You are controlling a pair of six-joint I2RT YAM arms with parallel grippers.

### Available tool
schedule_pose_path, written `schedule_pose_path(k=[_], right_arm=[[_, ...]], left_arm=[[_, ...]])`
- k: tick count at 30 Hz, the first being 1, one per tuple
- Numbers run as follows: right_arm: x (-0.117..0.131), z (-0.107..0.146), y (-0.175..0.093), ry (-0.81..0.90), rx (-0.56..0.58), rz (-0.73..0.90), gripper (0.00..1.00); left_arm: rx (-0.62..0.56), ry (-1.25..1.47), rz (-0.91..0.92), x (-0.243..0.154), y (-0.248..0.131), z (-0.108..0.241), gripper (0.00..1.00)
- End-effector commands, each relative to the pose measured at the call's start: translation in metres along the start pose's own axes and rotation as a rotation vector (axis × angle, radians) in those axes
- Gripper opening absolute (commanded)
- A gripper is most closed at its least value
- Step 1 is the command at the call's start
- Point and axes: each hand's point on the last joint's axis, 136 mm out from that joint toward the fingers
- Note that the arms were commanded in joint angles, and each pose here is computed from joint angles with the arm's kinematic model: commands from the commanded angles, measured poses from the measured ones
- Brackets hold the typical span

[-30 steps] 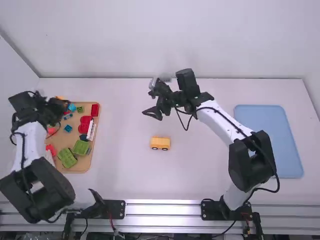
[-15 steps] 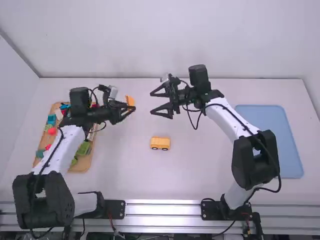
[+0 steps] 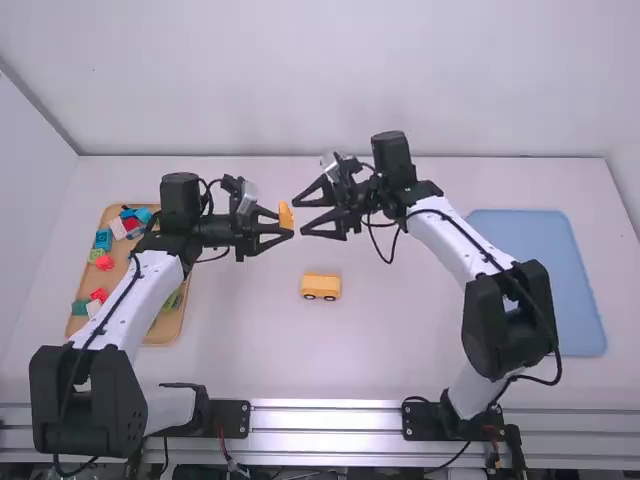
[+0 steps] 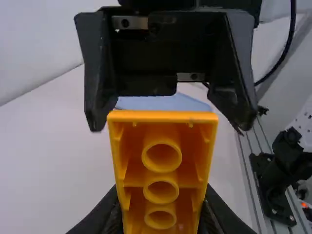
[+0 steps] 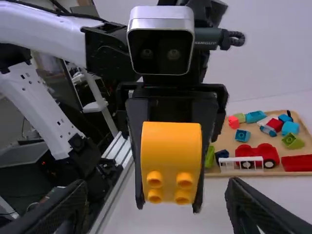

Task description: Assemble lego blocks to make yellow taxi

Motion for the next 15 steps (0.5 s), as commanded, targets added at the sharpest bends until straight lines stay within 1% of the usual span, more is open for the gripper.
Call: schedule_pose_path(k=[1,5,7,9,10,13,15], right_arm=[[0.008,-0.008,0.011,-0.034,0.010,-0.035,0.71],[0.008,-0.010,0.018,-0.041,0.017,-0.029,0.65],[-0.002,-0.013,0.021,-0.018,0.020,0.026,0.63],[-0.005,-0.014,0.026,-0.013,0.022,0.049,0.59],[-0.004,-0.014,0.028,-0.019,0.025,0.046,0.59],[-0.002,-0.013,0.032,-0.021,0.030,0.037,0.51],[-0.003,-0.013,0.033,-0.018,0.030,0.045,0.50]], left_arm=[[-0.023,0.036,0.034,-0.011,0.000,-0.004,0.02],[-0.023,0.055,0.025,-0.009,0.000,-0.001,0.02],[-0.024,0.055,0.026,-0.010,0.000,0.000,0.02],[-0.023,0.055,0.025,-0.009,0.000,0.000,0.02],[-0.023,0.060,0.025,-0.009,0.000,0.000,0.02],[-0.024,0.078,0.024,-0.009,0.000,0.000,0.02],[-0.024,0.087,0.024,-0.009,0.000,0.000,0.02]])
Point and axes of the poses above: each hand's point on the last joint's axis, 136 mm out from that joint toward the fingers, its own y axis out along the fingers, its own x axis along the line the jaws close on, z = x × y, and after that the axes turned 13 degrees about y, right-handed
